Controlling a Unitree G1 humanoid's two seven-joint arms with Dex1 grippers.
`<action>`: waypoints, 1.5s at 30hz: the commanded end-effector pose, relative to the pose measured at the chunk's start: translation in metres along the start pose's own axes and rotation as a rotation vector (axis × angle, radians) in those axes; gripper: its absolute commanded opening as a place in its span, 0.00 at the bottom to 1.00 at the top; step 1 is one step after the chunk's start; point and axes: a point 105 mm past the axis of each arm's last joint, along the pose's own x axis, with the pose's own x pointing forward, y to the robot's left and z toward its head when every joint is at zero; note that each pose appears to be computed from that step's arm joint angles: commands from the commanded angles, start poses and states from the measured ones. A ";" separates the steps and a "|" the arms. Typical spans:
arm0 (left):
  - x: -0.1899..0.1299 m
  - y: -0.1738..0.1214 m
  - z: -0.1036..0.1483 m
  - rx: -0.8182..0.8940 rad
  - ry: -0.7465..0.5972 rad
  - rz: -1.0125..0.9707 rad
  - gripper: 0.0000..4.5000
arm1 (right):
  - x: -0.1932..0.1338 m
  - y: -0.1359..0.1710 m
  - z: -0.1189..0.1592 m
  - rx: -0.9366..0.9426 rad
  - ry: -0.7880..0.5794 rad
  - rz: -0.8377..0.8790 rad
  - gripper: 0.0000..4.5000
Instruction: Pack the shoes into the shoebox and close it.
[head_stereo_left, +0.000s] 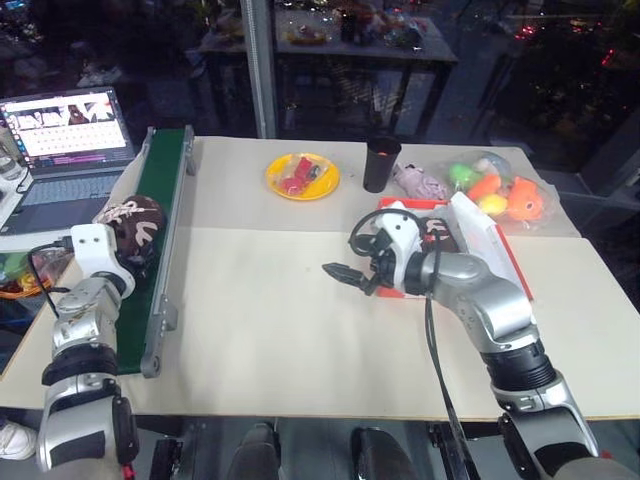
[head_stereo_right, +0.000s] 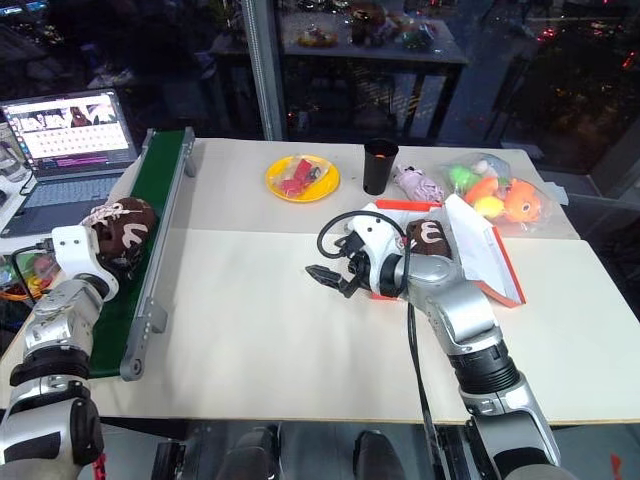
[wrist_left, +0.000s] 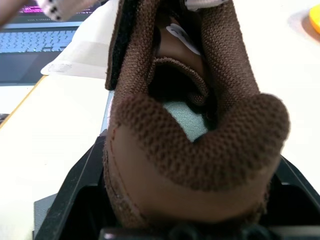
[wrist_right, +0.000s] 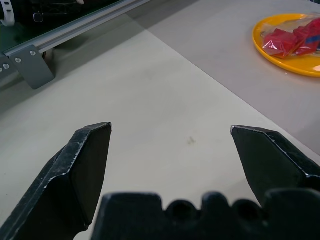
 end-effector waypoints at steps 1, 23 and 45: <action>0.006 -0.052 0.086 0.002 -0.257 -0.179 0.58 | -0.008 -0.005 0.042 0.033 -0.162 -0.024 1.00; -0.086 -0.308 0.150 -0.072 -0.338 -1.100 0.58 | -0.052 -0.081 0.127 0.868 -0.743 -0.161 1.00; -0.035 -0.219 0.147 -0.060 -0.316 -0.695 1.00 | -0.101 -0.142 0.115 0.259 -0.459 -0.628 0.09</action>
